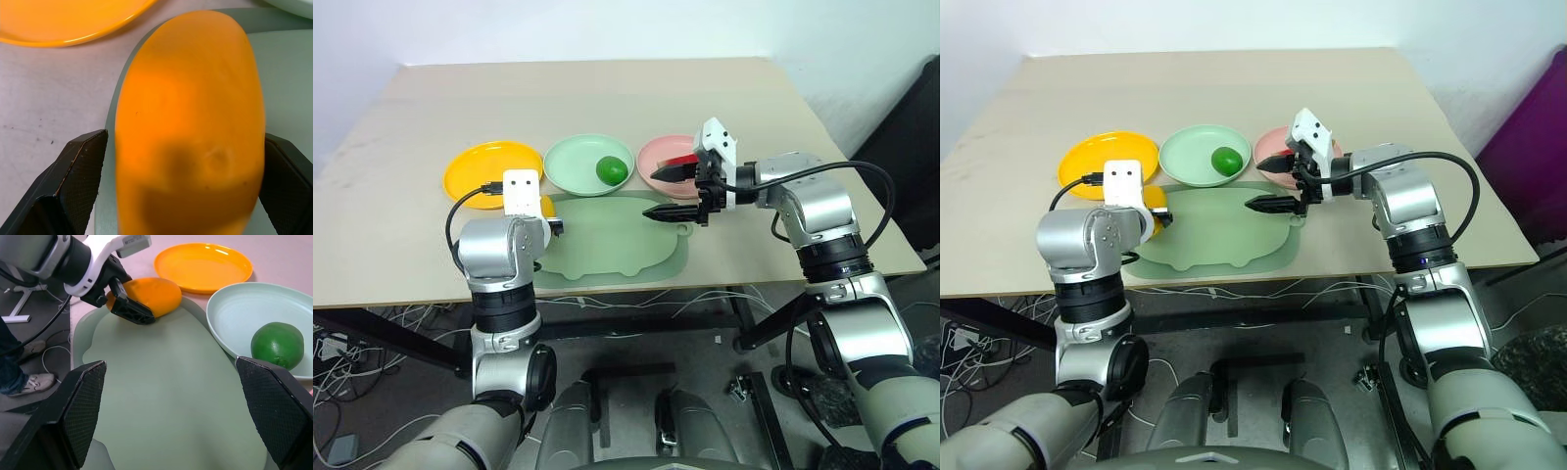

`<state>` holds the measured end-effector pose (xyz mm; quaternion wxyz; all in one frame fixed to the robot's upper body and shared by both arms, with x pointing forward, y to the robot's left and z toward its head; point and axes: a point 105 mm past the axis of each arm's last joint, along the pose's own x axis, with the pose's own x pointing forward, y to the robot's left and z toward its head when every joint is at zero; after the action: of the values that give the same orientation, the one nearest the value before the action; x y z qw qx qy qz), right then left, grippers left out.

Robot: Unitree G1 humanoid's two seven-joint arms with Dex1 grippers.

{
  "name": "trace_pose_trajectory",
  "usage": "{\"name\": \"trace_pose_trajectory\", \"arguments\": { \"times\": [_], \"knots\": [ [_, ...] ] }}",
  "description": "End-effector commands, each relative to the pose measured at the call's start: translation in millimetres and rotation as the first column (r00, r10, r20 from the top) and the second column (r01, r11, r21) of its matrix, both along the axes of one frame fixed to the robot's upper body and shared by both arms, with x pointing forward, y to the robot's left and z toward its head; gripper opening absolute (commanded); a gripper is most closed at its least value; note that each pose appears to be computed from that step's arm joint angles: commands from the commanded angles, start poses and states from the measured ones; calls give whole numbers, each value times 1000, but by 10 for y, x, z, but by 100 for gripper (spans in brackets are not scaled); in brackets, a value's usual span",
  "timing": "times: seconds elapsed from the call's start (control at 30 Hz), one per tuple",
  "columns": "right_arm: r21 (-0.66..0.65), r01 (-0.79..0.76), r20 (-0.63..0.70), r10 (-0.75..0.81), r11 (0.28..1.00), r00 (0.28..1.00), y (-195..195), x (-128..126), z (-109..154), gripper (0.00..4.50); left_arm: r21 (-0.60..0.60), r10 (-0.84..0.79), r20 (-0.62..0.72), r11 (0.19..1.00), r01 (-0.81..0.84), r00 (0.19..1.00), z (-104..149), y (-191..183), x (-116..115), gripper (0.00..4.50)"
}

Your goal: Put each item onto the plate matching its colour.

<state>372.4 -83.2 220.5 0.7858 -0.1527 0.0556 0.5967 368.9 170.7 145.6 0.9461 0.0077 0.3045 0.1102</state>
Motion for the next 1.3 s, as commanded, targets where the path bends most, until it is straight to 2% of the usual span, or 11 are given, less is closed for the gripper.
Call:
{"name": "trace_pose_trajectory", "arguments": {
  "times": [0.03,0.1,0.13,0.23,0.5,0.63,0.77,0.83,1.03,1.3],
  "knots": [
    [23,-22,42,21,999,999,38,-48,120,448,10,5,63,1000,-5,998,127,4,58,450],
    [24,-20,42,19,999,999,37,-51,116,448,4,-1,74,1000,1,997,130,0,71,450],
    [25,-19,41,18,999,999,36,-51,115,450,-3,-7,79,1000,7,997,131,-7,77,410],
    [25,-19,41,18,1000,999,35,-56,112,450,3,-14,86,1000,13,996,130,-6,82,331],
    [26,-19,45,18,999,999,46,-46,127,450,36,-49,125,998,44,991,195,12,64,330],
    [32,-24,44,23,999,999,55,-54,135,450,4,-189,277,981,195,942,549,-160,18,330],
    [42,-41,40,39,998,998,87,-86,127,450,-11,-170,396,982,190,903,825,26,58,330],
    [46,-47,37,45,998,998,108,-98,120,450,1,-142,419,988,155,897,876,190,126,330],
    [63,-85,38,83,994,996,166,-173,144,450,105,-121,409,991,85,905,802,654,349,330],
    [76,-83,32,81,994,996,167,-205,142,450,106,-134,403,989,99,906,525,957,600,330]
  ]
}}
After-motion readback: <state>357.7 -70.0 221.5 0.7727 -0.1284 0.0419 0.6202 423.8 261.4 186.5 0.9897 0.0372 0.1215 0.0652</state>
